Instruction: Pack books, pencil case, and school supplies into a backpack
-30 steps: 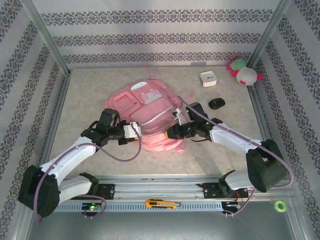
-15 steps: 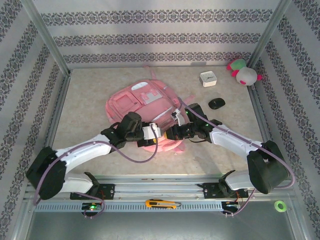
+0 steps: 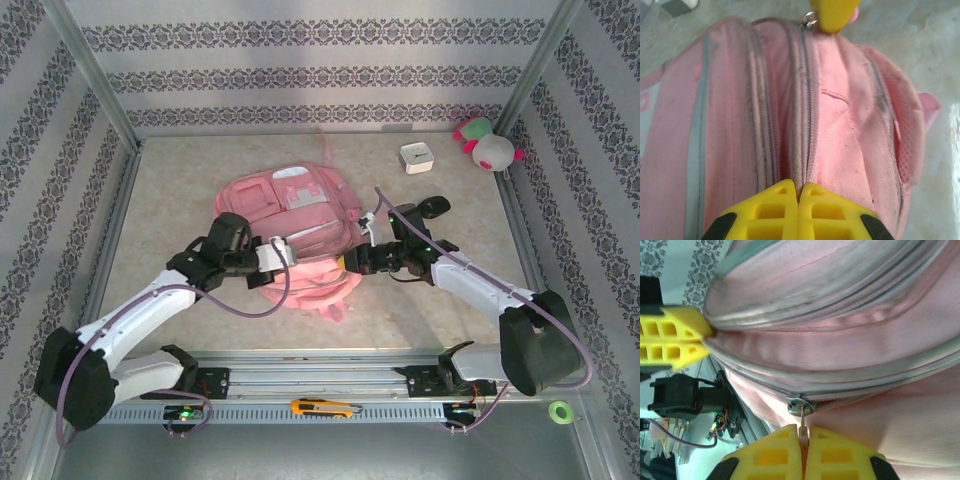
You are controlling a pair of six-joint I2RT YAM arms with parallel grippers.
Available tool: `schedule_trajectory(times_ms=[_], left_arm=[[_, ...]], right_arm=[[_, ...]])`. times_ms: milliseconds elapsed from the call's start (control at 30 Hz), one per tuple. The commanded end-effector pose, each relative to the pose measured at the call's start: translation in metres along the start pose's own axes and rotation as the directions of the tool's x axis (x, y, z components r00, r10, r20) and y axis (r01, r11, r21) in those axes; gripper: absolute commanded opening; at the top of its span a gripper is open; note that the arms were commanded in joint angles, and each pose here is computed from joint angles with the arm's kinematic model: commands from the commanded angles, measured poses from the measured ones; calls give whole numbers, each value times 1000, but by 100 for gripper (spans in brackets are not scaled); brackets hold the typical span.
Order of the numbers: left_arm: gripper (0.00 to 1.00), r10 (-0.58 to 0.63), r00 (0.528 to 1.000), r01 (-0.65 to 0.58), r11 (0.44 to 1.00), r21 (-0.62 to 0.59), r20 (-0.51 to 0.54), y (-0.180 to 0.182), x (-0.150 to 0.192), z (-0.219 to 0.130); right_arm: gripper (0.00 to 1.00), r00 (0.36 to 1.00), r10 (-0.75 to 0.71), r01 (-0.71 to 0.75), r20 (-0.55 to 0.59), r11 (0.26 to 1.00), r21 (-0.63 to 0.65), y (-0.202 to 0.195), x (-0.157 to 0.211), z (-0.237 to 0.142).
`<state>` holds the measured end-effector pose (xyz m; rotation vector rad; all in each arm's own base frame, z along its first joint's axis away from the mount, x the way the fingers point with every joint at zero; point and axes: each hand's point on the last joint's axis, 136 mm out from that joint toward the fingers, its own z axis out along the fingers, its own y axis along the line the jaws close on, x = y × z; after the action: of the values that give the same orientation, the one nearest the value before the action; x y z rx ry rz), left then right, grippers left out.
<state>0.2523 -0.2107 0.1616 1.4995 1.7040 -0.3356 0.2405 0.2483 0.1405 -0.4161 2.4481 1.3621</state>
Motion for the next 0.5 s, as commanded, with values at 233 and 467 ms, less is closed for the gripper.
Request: schedule_trajectory(times_ms=[233, 467], left_arm=[[55, -57, 996, 56, 998, 19, 68, -13, -24, -13], [64, 16, 997, -10, 996, -83, 78, -8, -56, 30]], right_arm=[[0, 994, -63, 60, -88, 997, -41, 27, 27, 36], [0, 994, -58, 54, -88, 997, -49, 29, 26, 37]])
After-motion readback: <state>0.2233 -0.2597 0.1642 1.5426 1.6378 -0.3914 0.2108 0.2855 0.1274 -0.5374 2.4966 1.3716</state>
